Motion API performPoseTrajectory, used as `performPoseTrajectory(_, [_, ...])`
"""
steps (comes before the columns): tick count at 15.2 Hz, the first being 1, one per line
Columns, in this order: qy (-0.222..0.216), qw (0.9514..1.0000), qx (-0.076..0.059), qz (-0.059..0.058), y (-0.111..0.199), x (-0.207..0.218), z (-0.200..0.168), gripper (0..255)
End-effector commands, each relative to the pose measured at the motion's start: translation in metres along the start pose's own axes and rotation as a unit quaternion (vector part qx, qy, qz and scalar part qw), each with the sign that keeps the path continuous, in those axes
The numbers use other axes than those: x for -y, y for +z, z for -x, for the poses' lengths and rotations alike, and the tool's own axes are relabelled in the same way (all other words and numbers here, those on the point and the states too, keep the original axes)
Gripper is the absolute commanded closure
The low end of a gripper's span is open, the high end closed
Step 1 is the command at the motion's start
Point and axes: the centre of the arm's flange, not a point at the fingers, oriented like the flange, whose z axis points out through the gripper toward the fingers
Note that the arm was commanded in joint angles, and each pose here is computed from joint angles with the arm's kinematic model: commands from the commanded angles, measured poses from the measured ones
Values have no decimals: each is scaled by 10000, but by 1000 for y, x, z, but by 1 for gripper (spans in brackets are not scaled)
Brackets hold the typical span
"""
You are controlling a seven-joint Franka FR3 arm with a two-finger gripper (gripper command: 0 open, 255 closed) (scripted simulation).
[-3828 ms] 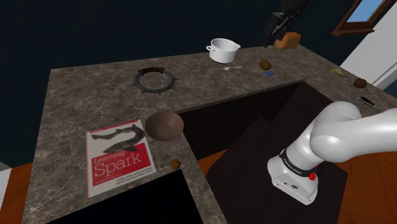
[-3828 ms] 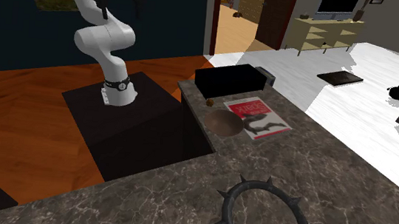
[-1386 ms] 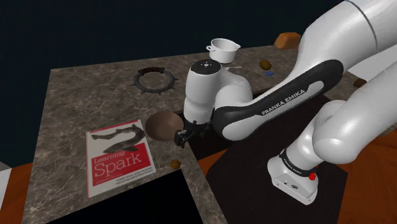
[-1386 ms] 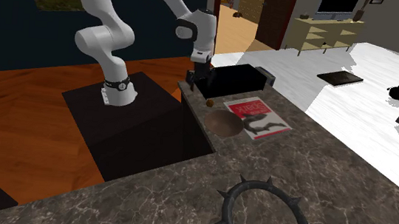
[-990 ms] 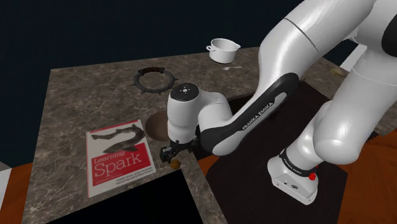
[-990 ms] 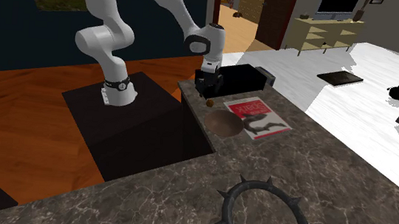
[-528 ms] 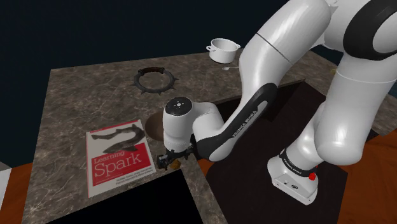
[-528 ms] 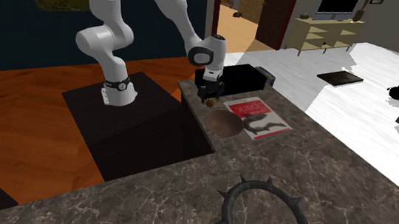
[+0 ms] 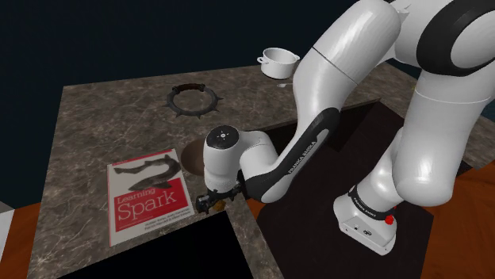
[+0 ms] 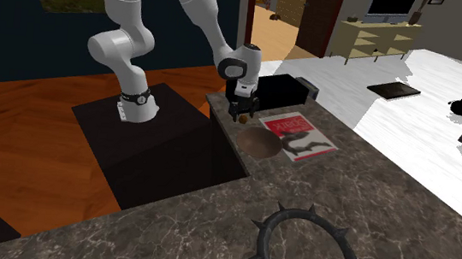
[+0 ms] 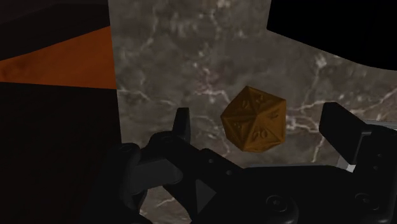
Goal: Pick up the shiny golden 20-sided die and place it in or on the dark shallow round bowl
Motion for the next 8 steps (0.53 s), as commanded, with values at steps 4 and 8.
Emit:
performPoseTrajectory(4, [0, 10000, 0, 0, 0, 0, 0, 255])
performPoseTrajectory(8, [0, 10000, 0, 0, 0, 0, 0, 255])
